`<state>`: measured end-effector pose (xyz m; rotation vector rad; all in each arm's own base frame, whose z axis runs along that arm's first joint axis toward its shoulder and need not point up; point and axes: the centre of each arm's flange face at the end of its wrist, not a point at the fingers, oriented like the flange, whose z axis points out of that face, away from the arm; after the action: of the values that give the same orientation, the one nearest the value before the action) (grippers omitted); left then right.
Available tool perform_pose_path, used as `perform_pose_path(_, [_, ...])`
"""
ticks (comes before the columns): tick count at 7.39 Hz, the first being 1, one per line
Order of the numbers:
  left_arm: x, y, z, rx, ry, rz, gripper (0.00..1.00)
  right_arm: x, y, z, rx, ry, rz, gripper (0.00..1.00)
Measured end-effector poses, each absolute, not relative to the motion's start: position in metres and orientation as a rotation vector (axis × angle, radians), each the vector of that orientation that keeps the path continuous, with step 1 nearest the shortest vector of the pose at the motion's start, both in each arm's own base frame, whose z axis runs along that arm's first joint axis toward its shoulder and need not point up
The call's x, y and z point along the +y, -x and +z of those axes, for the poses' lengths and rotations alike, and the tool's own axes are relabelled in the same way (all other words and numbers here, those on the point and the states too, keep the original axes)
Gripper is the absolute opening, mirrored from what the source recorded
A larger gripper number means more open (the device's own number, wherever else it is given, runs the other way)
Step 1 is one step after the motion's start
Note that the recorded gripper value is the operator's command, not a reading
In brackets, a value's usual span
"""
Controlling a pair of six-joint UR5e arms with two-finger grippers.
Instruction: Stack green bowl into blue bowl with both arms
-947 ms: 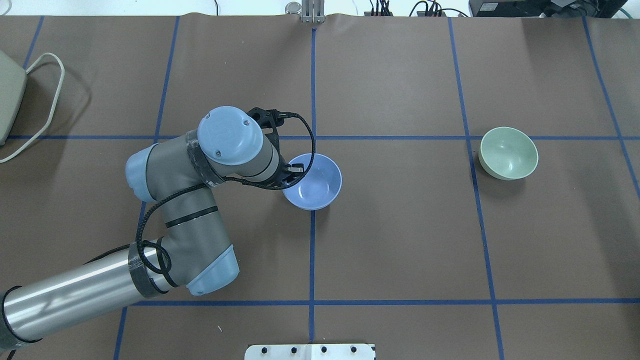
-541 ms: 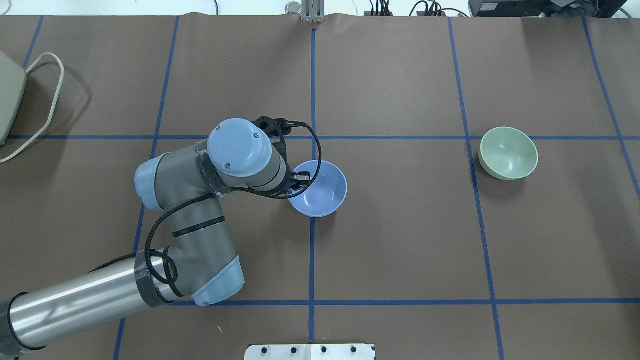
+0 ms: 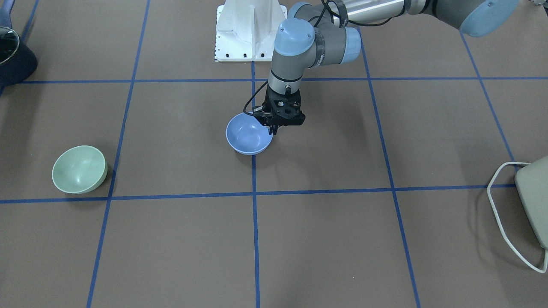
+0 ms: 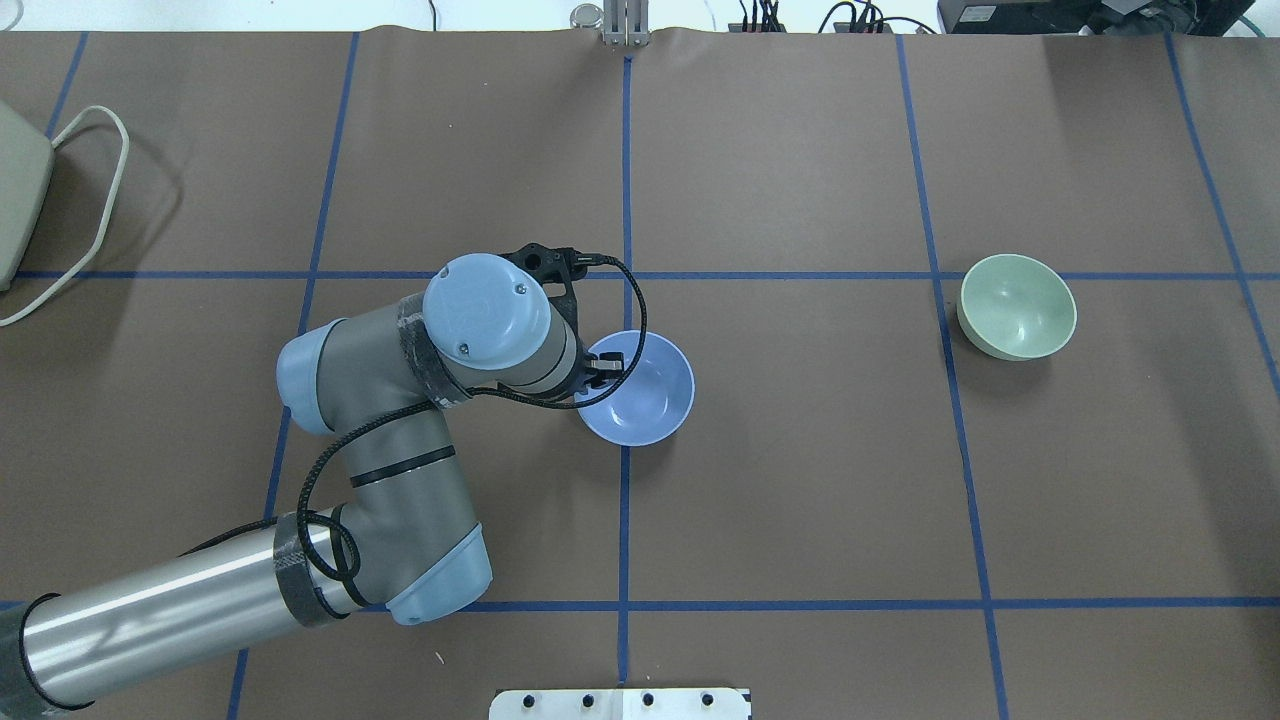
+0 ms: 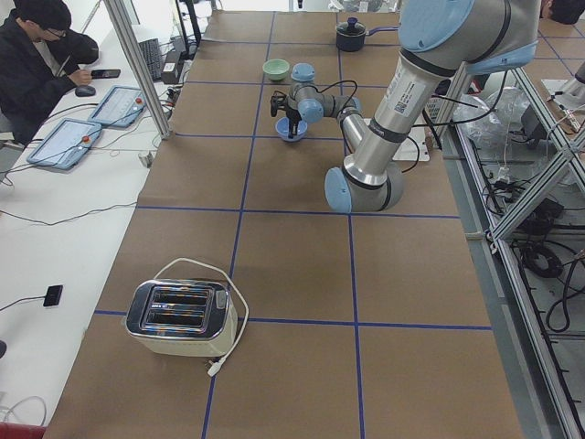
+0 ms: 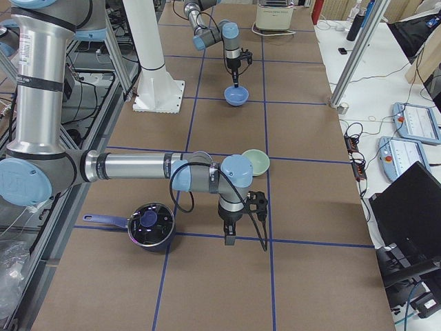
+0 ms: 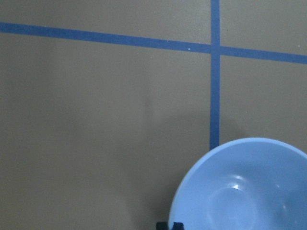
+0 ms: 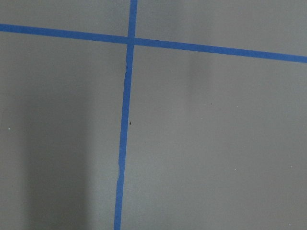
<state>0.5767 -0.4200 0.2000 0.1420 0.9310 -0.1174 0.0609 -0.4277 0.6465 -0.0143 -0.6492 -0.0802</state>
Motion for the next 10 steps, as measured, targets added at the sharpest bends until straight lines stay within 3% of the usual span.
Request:
perform_pose_path(3, [-0.417,-0.553,0.179,0.972,-0.16,-0.114,0.98,-0.434,-0.06,0.638,-0.659,-0.002,-0.086,1.0])
perform_pose_path(6, [-0.444,-0.444,0.191,0.923,-0.174,-0.062,0.98,-0.473,-0.039,0.585,-0.712,-0.094,-0.149,1.0])
perform_pose_path(10, [-0.5,-0.234,0.328,0.773,-0.222,0.114,0.98,-0.49,0.041,0.488,-0.762,-0.11,-0.078,1.0])
